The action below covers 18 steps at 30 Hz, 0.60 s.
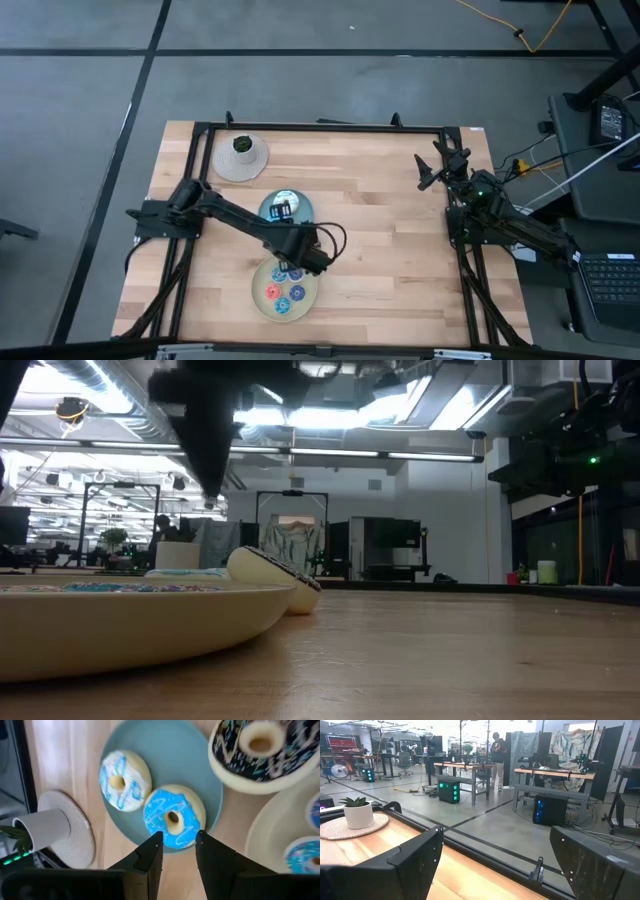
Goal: Pick & Place donuts
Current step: Put the big black donut on the blue plate
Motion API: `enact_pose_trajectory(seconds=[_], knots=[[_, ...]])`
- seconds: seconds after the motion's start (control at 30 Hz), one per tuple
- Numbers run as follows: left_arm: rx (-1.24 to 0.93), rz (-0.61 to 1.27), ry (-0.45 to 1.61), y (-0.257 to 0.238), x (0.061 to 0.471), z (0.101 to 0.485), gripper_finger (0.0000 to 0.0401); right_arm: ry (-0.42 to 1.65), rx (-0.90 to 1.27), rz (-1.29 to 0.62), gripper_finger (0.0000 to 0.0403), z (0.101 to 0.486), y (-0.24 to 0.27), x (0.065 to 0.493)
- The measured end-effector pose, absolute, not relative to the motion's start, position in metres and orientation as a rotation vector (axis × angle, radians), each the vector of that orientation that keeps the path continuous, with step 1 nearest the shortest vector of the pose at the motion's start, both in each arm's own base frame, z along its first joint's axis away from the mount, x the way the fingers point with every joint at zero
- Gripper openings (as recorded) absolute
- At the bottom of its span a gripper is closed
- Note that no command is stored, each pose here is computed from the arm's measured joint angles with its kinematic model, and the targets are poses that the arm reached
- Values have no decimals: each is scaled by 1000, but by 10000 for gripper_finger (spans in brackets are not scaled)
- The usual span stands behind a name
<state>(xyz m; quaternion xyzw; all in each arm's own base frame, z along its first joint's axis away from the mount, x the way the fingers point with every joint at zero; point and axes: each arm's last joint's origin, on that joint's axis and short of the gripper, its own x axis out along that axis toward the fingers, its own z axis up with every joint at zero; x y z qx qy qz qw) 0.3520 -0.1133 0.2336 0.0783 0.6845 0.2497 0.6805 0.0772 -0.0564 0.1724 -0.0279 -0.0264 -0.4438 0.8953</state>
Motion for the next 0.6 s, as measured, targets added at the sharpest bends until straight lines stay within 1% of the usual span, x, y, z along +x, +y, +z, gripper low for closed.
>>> enact_pose_trajectory(seconds=[0.2,0.4,0.47,0.6], knots=[[117,534,1443,-114,353,262,110,-55,-58,-920,365,172,-56,77],[44,471,1404,-114,358,282,111,-55,-58,-920,365,172,-56,77],[-26,486,1390,-110,360,288,112,-55,-58,-920,365,173,-56,77],[-225,585,1355,-99,365,295,113,-55,-58,-920,365,172,-56,77]])
